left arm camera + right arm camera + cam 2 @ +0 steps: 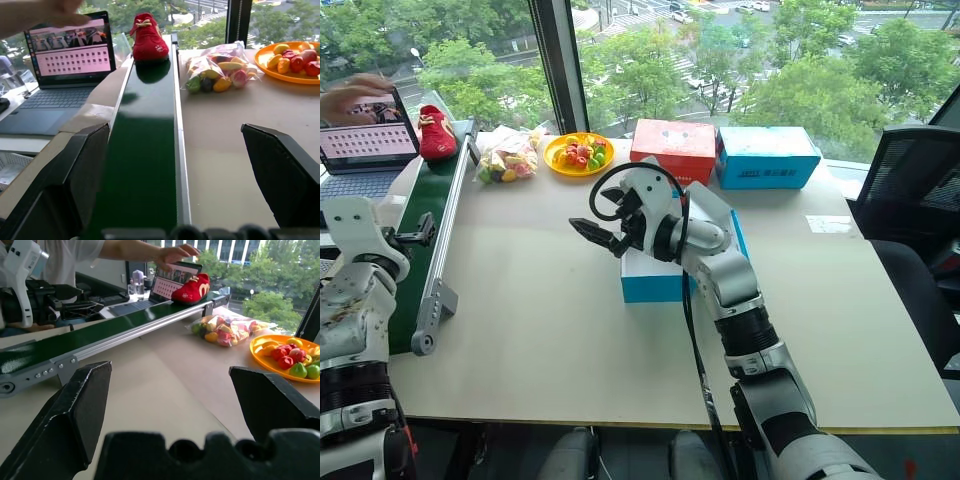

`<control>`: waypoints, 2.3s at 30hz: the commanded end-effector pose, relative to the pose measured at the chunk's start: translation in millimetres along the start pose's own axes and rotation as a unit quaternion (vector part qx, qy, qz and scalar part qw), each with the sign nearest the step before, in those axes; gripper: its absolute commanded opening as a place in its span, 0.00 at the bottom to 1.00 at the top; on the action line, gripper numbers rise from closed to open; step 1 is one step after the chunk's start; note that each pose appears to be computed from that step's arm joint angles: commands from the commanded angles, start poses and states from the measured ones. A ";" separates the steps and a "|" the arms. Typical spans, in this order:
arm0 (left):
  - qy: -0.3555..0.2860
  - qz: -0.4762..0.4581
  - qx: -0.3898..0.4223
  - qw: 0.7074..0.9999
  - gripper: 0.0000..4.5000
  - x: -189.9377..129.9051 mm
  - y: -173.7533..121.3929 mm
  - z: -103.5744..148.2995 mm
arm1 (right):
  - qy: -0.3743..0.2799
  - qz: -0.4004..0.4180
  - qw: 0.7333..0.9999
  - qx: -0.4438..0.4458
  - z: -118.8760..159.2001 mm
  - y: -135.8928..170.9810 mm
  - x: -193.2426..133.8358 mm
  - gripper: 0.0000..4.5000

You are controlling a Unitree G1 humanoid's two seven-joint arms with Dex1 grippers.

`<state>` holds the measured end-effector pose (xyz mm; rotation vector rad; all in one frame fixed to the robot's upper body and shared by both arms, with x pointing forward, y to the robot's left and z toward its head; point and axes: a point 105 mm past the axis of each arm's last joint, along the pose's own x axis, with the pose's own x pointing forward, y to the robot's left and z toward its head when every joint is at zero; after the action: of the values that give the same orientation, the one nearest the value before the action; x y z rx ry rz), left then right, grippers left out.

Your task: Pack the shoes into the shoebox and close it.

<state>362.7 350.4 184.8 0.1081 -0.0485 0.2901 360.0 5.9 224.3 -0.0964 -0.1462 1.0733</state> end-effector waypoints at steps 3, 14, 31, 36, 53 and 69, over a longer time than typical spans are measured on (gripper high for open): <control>0.009 0.051 -0.018 0.998 1.00 4.6 29.7 -7.4 | -0.004 0.022 1.000 -0.018 2.7 17.3 -0.4 1.00; 0.024 0.056 -0.046 0.997 1.00 19.2 47.5 -3.9 | 0.066 -0.023 0.996 -0.060 -22.6 -4.9 -13.0 1.00; 0.024 0.083 -0.019 0.996 1.00 33.8 60.6 -3.0 | 0.069 -0.057 0.994 -0.056 -29.4 -15.3 -11.2 1.00; 0.030 0.083 -0.037 0.995 1.00 35.5 57.8 -9.9 | 0.070 -0.057 0.994 -0.056 -29.6 -15.7 -11.7 1.00; 0.071 0.061 -0.066 0.993 0.42 33.4 45.2 -38.0 | 0.073 -0.050 0.994 -0.063 -29.2 -13.1 -11.9 1.00; -0.069 -0.006 -0.003 0.998 0.15 39.8 -2.2 39.4 | -0.181 0.102 0.970 0.128 76.1 25.1 -17.1 1.00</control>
<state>392.7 378.3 190.4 0.0890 -0.0700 0.3577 329.7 6.7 267.1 0.2210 -0.2689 1.2425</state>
